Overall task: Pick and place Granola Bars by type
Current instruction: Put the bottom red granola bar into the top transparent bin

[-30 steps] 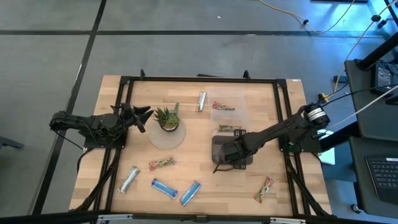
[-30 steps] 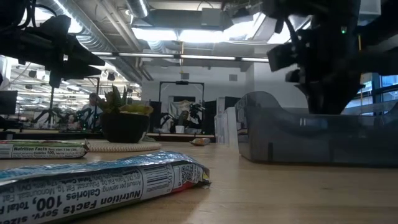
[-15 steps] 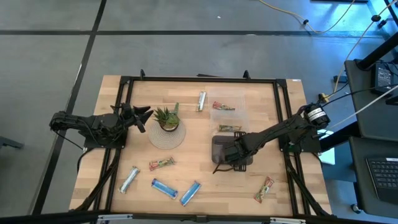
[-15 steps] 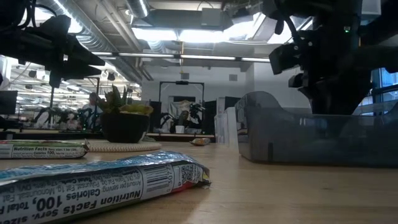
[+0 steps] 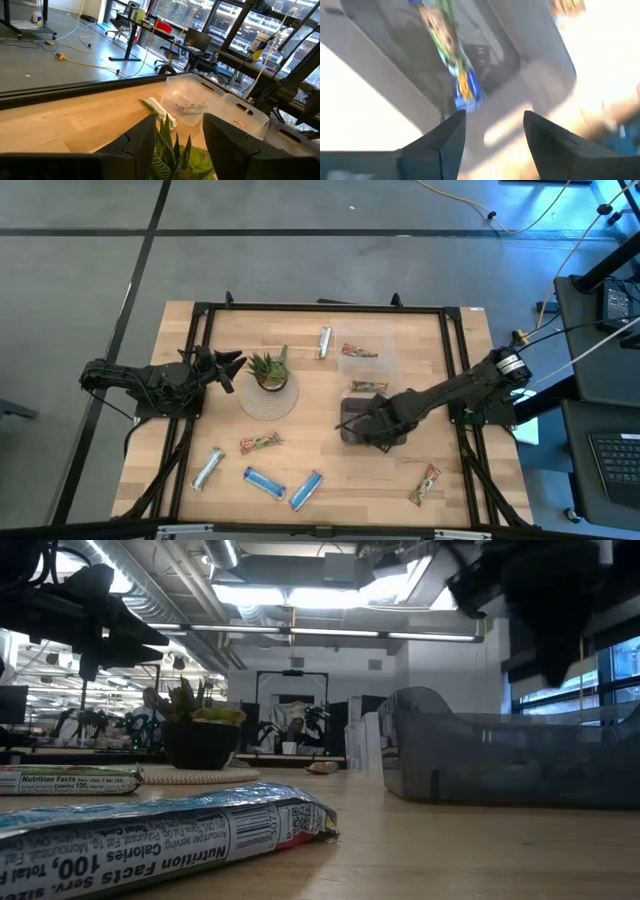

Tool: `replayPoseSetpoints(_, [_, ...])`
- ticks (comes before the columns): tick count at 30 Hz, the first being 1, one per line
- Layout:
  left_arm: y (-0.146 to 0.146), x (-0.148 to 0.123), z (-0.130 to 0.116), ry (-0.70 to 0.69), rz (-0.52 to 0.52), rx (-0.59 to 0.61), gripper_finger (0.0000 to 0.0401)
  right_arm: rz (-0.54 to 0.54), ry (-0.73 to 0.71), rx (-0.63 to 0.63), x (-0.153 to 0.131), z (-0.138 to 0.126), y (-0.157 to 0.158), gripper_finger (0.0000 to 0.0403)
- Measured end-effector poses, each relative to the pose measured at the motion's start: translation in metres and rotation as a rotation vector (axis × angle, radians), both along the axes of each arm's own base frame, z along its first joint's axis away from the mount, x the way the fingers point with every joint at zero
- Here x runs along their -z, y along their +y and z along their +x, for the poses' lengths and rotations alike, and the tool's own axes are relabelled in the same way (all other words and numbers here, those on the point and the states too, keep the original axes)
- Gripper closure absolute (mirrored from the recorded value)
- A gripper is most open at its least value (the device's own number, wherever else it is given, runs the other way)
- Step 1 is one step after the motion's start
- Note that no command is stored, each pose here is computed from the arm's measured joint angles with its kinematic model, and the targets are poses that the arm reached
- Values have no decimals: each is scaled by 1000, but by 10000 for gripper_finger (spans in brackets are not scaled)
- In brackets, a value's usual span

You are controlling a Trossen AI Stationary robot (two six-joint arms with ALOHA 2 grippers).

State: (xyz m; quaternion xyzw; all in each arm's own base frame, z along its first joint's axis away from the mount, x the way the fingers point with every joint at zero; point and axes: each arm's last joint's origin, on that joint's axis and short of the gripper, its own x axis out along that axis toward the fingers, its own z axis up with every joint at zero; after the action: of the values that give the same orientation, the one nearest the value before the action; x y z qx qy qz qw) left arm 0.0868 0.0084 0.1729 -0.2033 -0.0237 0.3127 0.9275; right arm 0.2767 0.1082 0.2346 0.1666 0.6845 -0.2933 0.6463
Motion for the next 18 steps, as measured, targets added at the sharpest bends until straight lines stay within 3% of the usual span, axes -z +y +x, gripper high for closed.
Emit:
replayPoseSetpoints(6, [0,0,0,0,0,0,244,-87,9,228,-18,-25,38,201])
replayPoseSetpoints(11, [0,0,0,0,0,0,244,-71,-69,475,-19,-46,75,201])
replayPoseSetpoints(18, [0,0,0,0,0,-2,244,4,-153,584,-17,-52,98,201])
